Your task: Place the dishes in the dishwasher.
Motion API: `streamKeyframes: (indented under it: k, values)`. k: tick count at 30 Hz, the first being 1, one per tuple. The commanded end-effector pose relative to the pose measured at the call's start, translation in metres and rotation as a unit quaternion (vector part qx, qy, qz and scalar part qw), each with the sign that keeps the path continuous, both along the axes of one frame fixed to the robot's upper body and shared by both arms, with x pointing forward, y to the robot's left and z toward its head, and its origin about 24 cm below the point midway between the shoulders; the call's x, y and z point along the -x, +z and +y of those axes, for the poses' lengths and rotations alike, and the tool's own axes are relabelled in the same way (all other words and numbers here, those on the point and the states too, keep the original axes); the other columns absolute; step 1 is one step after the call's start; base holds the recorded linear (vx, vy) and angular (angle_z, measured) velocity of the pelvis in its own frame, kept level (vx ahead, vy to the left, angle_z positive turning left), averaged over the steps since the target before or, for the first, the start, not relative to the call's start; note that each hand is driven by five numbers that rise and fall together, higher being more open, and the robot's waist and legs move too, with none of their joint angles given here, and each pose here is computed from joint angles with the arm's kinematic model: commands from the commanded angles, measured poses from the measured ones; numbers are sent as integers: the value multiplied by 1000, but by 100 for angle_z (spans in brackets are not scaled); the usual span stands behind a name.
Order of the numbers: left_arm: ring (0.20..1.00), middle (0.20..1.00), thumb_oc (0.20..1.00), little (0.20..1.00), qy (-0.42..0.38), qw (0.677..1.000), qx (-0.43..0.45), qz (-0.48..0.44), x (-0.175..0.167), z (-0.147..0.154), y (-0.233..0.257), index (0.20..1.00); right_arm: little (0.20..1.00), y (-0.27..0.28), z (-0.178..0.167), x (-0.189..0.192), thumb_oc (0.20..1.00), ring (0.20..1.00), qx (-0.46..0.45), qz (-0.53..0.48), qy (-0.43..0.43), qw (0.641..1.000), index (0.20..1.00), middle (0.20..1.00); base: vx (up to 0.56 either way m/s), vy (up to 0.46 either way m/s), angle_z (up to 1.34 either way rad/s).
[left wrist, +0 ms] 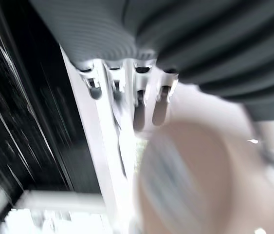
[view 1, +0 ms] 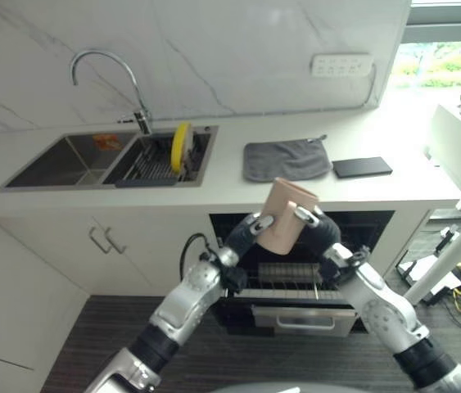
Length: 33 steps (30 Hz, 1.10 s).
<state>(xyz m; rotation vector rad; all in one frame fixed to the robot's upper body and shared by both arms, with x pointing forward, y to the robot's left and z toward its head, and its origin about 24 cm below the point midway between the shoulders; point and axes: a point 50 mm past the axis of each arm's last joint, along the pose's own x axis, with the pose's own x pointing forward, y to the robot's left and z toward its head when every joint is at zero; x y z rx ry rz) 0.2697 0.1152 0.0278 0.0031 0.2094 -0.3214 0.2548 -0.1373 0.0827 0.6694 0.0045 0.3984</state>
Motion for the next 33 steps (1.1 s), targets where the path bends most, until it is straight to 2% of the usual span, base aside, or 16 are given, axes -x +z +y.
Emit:
streamKeyframes:
  k: [1,11,19,23,24,33]
  values:
    - [1000,1000,1000,1000,84,993,-88,-5,-12,47,-3,1000,200,59,-4,-1,200,200,-111,-147,-24,983,200,200,-8,-38,2]
    - [1000,1000,1000,1000,109,988,-105,-20,-13,56,3,1000,200,57,-16,-2,200,200,-119,-151,-70,979,200,200,-3,-17,6]
    - [1000,1000,1000,1000,94,990,-103,-34,-12,60,8,1000,200,57,-21,-2,200,200,-123,-147,-90,977,200,200,1,-6,2]
    - [1000,1000,1000,1000,32,992,-112,-52,-9,54,12,1000,200,51,-23,-2,200,200,-106,-136,-99,980,200,200,39,-4,1]
    - [1000,1000,1000,1000,-7,988,-141,-69,-6,52,15,1000,200,47,-27,-3,200,200,-85,-128,-107,982,200,200,69,-4,2]
    - [1000,1000,1000,1000,-155,955,-227,-107,0,50,29,1000,200,34,-58,-17,200,200,20,-99,-128,987,200,200,36,-5,0]
